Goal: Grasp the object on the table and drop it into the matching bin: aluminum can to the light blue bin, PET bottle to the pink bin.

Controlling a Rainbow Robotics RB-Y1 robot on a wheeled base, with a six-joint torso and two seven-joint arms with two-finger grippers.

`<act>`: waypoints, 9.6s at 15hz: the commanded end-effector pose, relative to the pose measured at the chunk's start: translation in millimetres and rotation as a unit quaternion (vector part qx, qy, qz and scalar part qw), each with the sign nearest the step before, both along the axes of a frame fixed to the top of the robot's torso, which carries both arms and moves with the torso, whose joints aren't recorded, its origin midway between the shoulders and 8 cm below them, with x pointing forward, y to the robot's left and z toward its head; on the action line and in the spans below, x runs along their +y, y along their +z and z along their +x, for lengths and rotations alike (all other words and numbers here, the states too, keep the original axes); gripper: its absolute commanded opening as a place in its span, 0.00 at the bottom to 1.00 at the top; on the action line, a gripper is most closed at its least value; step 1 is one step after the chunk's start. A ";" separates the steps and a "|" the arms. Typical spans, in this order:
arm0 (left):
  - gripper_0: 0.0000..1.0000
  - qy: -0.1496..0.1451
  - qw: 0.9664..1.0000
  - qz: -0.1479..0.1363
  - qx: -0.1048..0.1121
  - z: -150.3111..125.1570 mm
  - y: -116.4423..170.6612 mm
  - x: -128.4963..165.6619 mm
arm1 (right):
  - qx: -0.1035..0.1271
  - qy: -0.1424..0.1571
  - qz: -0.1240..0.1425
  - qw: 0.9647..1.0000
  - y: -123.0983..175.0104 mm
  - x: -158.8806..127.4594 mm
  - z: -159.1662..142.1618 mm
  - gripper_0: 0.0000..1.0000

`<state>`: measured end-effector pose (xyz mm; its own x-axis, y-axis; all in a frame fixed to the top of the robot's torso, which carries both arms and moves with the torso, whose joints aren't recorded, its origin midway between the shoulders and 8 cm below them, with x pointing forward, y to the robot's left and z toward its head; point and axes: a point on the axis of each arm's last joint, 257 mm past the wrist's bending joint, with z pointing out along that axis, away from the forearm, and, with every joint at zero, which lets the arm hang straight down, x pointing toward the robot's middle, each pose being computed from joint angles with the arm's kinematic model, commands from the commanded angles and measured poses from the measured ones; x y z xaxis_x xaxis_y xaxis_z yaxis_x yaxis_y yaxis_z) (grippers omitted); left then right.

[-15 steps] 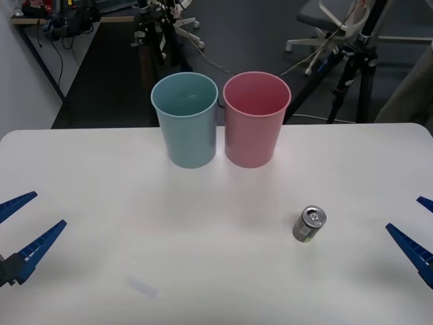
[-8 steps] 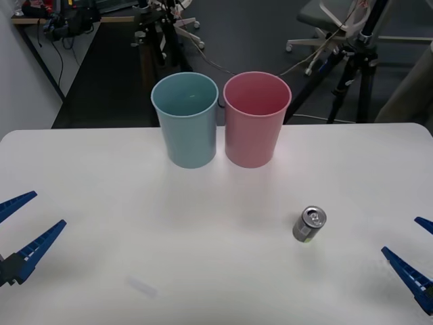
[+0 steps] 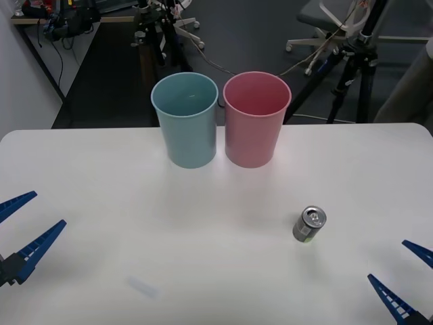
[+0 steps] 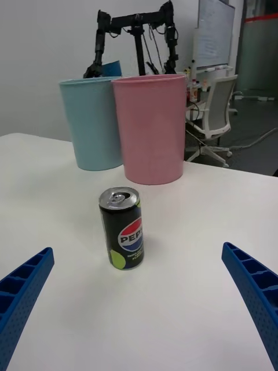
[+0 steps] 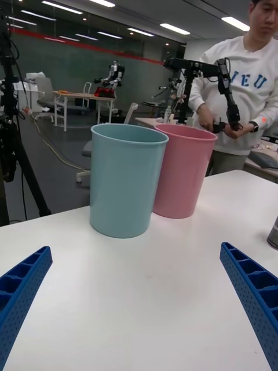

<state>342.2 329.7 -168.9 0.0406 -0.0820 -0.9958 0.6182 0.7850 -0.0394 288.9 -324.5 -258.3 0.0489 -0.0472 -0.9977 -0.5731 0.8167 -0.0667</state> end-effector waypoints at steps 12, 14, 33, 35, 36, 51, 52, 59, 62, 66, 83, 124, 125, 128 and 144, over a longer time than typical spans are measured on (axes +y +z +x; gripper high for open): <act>1.00 0.000 1.000 0.000 0.000 0.0 0.0 0.0 | 0.004 0.026 -0.022 0.999 -56.8 60.1 27.9 1.00; 1.00 0.000 1.000 0.000 0.000 0.0 0.0 0.0 | 0.003 0.019 -0.023 1.000 -57.8 67.0 41.6 1.00; 1.00 0.000 1.000 0.000 0.000 0.0 0.0 0.0 | 0.014 -0.024 -0.041 0.999 -63.5 119.5 131.3 1.00; 1.00 0.000 1.000 0.000 0.000 0.0 0.0 0.0 | 0.013 -0.028 -0.043 0.999 -62.2 120.4 136.6 1.00; 1.00 0.000 1.000 0.000 0.000 0.0 0.0 0.0 | 0.013 -0.028 -0.043 0.999 -61.5 121.6 139.3 1.00; 1.00 0.000 1.000 0.000 0.000 0.0 0.0 0.0 | 0.017 -0.031 -0.043 0.998 -60.7 128.3 148.6 0.00; 1.00 0.000 1.000 0.000 0.000 0.0 0.0 0.0 | 0.017 -0.030 -0.043 0.998 -60.7 129.3 148.2 0.00; 1.00 0.000 1.000 0.000 0.000 0.0 0.0 0.0 | 0.012 -0.023 -0.037 0.999 -55.6 132.4 146.6 0.00; 1.00 0.000 1.000 0.000 0.000 0.0 0.0 0.0 | -0.009 -0.019 -0.032 0.999 -35.3 136.6 145.6 0.00; 1.00 0.000 1.000 0.000 0.000 0.0 0.0 0.0 | -0.046 -0.009 -0.028 0.999 5.2 148.2 136.8 0.00; 1.00 0.000 1.000 0.000 0.000 0.0 0.0 0.0 | -0.021 0.069 0.113 0.991 196.3 253.0 123.1 0.00; 1.00 0.000 1.000 0.000 0.000 0.0 0.0 0.0 | -0.029 0.016 0.044 0.998 265.9 408.0 352.9 0.00; 1.00 0.000 1.000 0.000 0.000 0.0 0.0 0.0 | -0.029 0.016 0.044 0.998 265.9 408.0 352.9 0.00; 1.00 0.000 1.000 0.000 0.000 0.0 0.0 0.0 | -0.027 0.017 0.048 0.998 266.0 408.1 352.8 0.52; 1.00 0.000 1.000 0.000 0.000 0.0 0.0 0.0 | -0.024 0.012 0.062 0.998 269.7 398.0 356.8 1.00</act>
